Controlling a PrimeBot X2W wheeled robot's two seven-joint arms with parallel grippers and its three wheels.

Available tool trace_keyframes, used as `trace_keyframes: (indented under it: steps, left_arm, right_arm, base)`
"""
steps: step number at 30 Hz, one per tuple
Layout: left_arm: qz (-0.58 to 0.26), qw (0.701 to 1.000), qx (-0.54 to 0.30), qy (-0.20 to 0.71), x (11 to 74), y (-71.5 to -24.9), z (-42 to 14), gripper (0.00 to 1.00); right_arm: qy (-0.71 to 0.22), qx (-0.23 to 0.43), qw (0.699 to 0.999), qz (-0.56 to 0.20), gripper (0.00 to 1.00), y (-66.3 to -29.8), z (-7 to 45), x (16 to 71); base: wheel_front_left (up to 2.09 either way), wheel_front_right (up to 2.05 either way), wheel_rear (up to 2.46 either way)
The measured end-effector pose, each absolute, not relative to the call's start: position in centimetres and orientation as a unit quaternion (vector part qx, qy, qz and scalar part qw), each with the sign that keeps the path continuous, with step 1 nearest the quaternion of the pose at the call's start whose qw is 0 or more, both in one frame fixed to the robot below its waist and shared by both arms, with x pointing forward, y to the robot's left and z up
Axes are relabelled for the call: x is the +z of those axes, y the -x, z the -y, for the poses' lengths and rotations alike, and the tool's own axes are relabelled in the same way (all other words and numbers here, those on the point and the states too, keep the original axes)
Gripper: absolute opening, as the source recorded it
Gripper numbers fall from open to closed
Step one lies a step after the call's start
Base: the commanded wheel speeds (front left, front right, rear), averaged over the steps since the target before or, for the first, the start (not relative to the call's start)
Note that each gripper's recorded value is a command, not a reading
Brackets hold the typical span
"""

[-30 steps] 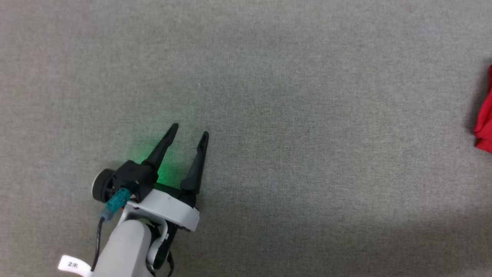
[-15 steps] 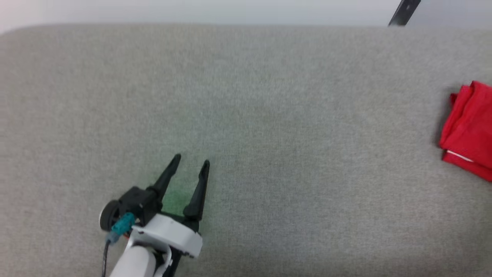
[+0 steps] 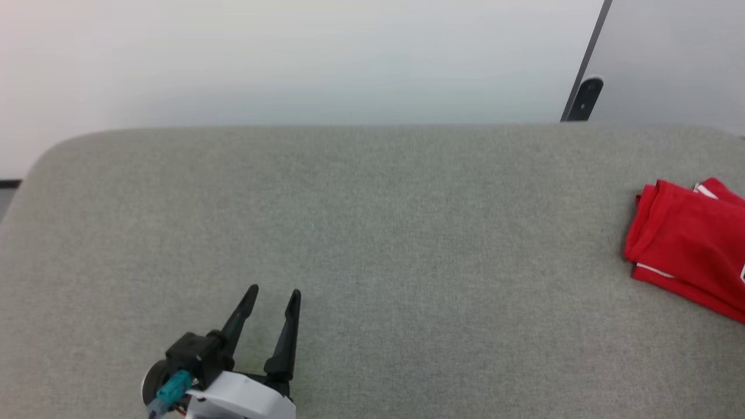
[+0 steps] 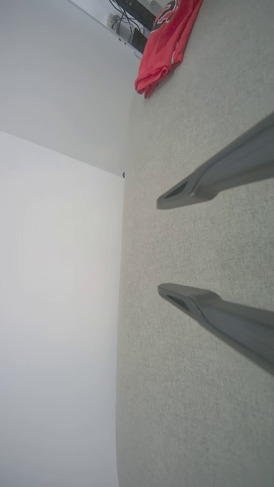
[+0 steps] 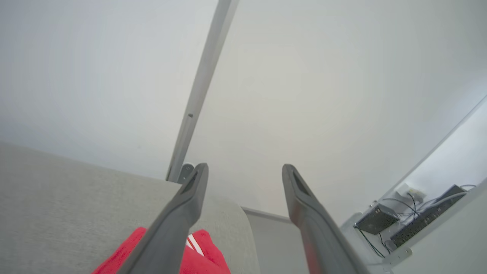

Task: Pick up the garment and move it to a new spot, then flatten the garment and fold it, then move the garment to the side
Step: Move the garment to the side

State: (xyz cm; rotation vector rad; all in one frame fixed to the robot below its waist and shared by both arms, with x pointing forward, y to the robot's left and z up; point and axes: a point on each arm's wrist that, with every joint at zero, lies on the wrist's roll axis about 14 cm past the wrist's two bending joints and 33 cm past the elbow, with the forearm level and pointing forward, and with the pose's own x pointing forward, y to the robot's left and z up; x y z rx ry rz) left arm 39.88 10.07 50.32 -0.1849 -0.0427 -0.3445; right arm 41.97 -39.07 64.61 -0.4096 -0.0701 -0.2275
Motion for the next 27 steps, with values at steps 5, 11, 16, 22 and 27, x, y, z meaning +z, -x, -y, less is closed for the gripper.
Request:
trace_keyframes:
  steps: [5, 11, 16, 22, 27]
  left_arm:
    - [0.05, 0.981, -0.155, 0.101, 52.2, -38.8, -10.8, 1.0]
    - [0.07, 0.983, -0.129, 0.111, 53.2, -37.4, -12.3, 1.0]
    - [0.078, 0.985, -0.114, 0.107, 53.6, -36.5, -13.4, 1.0]
    - [0.088, 0.986, -0.098, 0.099, 54.1, -35.7, -14.9, 1.0]
    - [0.094, 0.987, -0.094, 0.092, 54.4, -35.5, -15.5, 1.0]
  right_arm:
    - [0.204, -0.084, 0.966, 0.134, 1.0, -39.7, 35.6, 64.9]
    - [0.182, -0.056, 0.966, 0.177, 1.0, -38.1, 30.6, 63.8]
    - [0.157, -0.047, 0.972, 0.168, 1.0, -36.5, 28.4, 61.6]
    - [0.12, -0.041, 0.985, 0.119, 1.0, -34.9, 26.5, 57.1]
    - [0.097, -0.045, 0.99, 0.091, 1.0, -33.9, 26.1, 54.8]
  base:
    - [0.0, 0.0, 0.0]
    - [0.0, 0.0, 0.0]
    - [0.0, 0.0, 0.0]
    - [0.0, 0.0, 0.0]
    - [0.0, 0.0, 0.0]
